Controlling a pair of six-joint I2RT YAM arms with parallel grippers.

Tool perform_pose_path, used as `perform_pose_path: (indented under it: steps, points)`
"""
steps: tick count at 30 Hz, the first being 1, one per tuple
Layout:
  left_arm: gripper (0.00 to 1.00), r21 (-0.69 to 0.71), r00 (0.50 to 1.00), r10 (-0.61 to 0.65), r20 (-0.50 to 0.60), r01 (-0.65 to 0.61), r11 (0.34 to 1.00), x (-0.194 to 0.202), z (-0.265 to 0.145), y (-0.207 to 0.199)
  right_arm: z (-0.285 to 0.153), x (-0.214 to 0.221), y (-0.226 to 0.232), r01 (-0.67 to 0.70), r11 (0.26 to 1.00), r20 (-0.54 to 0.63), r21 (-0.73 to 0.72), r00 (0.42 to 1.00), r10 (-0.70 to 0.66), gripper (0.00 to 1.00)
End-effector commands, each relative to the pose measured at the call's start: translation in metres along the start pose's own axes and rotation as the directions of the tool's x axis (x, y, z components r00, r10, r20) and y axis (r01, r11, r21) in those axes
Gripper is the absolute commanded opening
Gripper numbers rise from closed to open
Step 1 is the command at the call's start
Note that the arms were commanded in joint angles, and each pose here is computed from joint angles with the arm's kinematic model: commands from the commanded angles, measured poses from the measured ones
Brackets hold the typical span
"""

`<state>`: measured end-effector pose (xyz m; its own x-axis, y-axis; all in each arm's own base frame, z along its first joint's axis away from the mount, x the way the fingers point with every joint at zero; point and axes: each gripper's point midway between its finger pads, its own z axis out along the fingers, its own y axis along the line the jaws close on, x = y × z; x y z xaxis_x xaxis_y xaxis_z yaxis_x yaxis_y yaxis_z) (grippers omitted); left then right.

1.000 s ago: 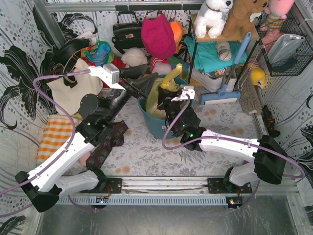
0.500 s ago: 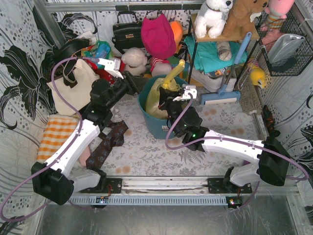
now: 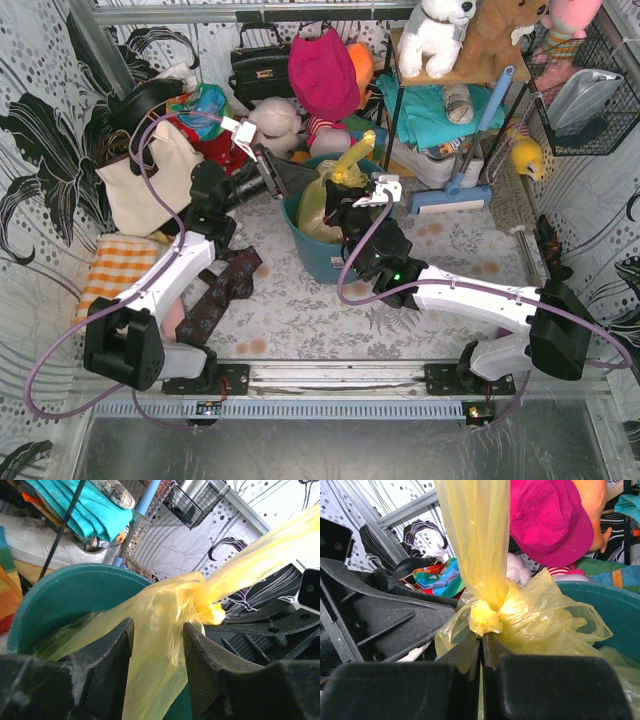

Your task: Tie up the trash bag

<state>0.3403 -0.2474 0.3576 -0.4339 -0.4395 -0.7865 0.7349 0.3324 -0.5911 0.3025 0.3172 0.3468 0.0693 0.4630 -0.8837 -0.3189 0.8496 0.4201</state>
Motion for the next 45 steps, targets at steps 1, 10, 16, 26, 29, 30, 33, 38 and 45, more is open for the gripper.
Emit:
perform_pose_path:
  steps: [1, 10, 16, 26, 29, 30, 33, 38, 45]
  points:
    - [0.51, 0.096, 0.999, 0.034, -0.004, -0.034, 0.995, -0.007, 0.003, -0.015, -0.003, -0.011, 0.003, -0.041, 0.999, 0.016, -0.004, 0.999, 0.041, 0.00]
    - [0.10, 0.118, 0.999, 0.033, -0.032, -0.030, 0.993, -0.005, 0.003, -0.020, 0.000, -0.004, 0.010, -0.046, 0.999, -0.004, -0.021, 0.999, 0.046, 0.00]
    - [0.00, 0.141, 0.997, 0.052, -0.048, -0.045, 0.989, -0.003, -0.006, -0.035, 0.006, 0.005, 0.016, -0.070, 0.997, -0.033, -0.042, 0.997, 0.069, 0.00]
    - [0.00, 0.132, 0.992, 0.071, -0.100, -0.058, 0.990, 0.009, -0.024, -0.053, 0.018, 0.006, 0.007, -0.094, 0.995, -0.013, -0.017, 0.995, 0.094, 0.00]
    - [0.00, 0.122, 0.990, 0.063, -0.122, -0.048, 0.991, 0.017, -0.027, -0.054, 0.019, 0.001, 0.006, -0.103, 0.994, 0.007, -0.023, 0.995, 0.103, 0.00]
    - [0.00, 0.113, 0.990, 0.056, -0.132, -0.041, 0.993, 0.021, -0.027, -0.053, 0.018, -0.001, 0.006, -0.108, 0.994, 0.018, -0.028, 0.994, 0.109, 0.00]
    - [0.00, 0.097, 0.987, 0.037, -0.157, -0.022, 0.995, 0.033, -0.027, -0.051, 0.017, -0.005, 0.004, -0.126, 0.991, 0.041, -0.045, 0.991, 0.128, 0.00]
    - [0.00, 0.077, 0.983, 0.011, -0.184, 0.004, 0.997, 0.051, -0.026, -0.049, 0.011, -0.013, 0.005, -0.170, 0.978, 0.088, -0.122, 0.979, 0.181, 0.00]
    - [0.00, 0.108, 0.975, -0.007, -0.220, 0.031, 0.994, 0.068, -0.023, -0.064, -0.004, -0.017, 0.001, -0.202, 0.956, 0.142, -0.211, 0.962, 0.235, 0.00]
